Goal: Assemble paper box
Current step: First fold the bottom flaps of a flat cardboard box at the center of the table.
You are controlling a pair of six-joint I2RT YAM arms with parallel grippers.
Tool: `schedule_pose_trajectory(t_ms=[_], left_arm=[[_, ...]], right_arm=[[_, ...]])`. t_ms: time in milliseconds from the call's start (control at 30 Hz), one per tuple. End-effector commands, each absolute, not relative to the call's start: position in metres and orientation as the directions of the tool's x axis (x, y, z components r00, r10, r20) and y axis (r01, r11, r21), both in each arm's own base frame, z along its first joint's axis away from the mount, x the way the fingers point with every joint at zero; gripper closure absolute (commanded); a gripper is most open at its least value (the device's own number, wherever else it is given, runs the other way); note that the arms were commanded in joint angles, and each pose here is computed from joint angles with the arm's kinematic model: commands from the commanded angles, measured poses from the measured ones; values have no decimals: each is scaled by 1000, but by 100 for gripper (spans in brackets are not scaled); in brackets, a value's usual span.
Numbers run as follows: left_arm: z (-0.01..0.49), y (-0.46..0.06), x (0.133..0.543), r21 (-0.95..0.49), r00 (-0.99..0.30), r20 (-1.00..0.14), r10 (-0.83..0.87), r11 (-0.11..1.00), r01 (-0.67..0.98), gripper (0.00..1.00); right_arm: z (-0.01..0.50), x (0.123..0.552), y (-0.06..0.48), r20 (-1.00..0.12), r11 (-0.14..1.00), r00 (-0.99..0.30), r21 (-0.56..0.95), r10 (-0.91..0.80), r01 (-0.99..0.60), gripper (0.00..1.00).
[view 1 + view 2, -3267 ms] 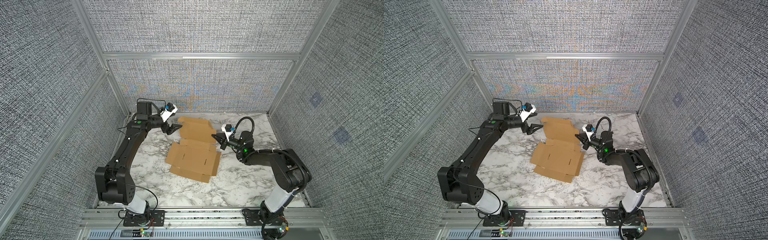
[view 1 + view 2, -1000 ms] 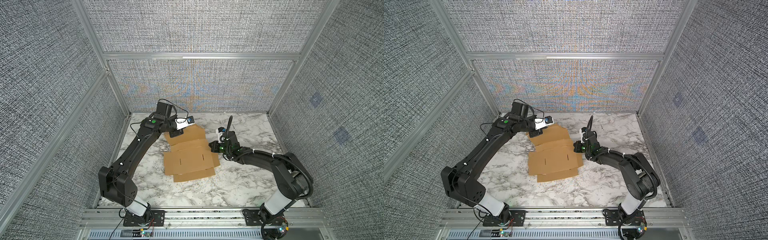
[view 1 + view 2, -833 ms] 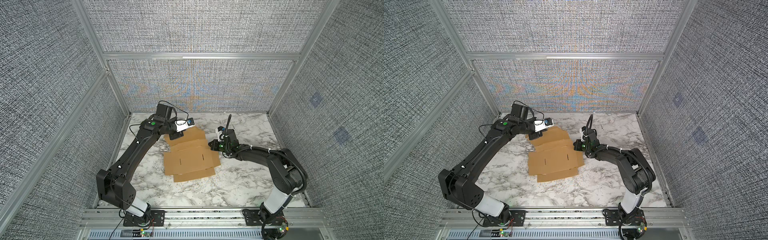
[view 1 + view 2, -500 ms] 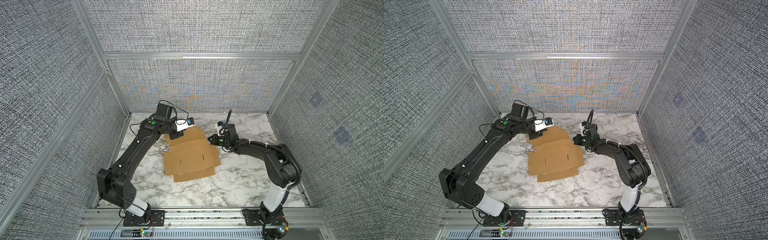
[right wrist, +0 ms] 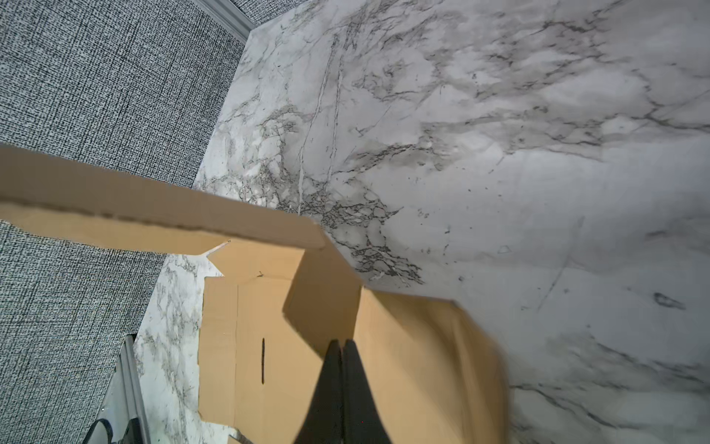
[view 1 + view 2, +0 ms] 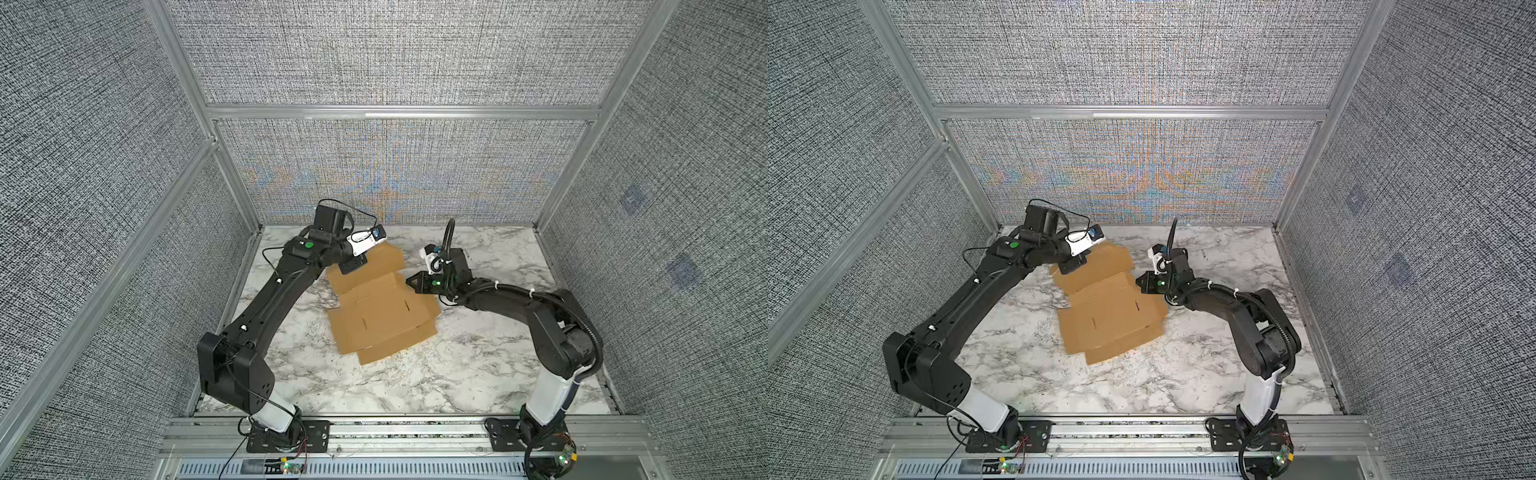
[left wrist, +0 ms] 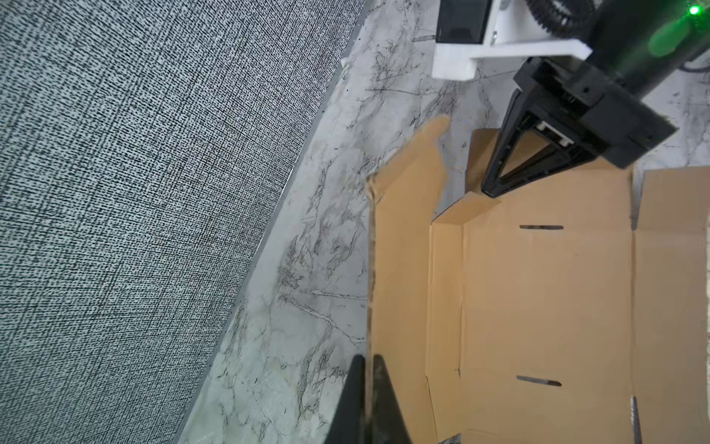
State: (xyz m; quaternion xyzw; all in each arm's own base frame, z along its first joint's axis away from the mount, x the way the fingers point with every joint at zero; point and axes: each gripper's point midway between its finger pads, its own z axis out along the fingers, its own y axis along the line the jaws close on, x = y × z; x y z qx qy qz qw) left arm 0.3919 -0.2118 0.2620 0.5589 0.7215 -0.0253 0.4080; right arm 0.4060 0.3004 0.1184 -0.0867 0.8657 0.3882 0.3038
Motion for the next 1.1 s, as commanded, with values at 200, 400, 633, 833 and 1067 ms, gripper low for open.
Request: schedule_pose_trajectory(t_ms=[200,400,633,833,1067], left_arm=[[263,-220,381,386,-17,-656,755,354,852,100],[261,-222,379,372,-21,-665,746,356,857,100],[262,-225,379,362,-21,-676,736,357,861,100],[263,-228,378,346,-25,-691,723,360,866,100],[266,-227,378,347,-25,-696,717,367,863,100]], right_arm=[[124,414,311,-623,674,-777,613,90,-413,100],[118,420,314,-613,685,-783,615,103,-391,100],[112,419,329,-604,682,-789,624,112,-381,100],[107,423,325,-628,710,-752,622,199,-331,100],[111,423,330,-685,708,-665,626,299,-327,100]])
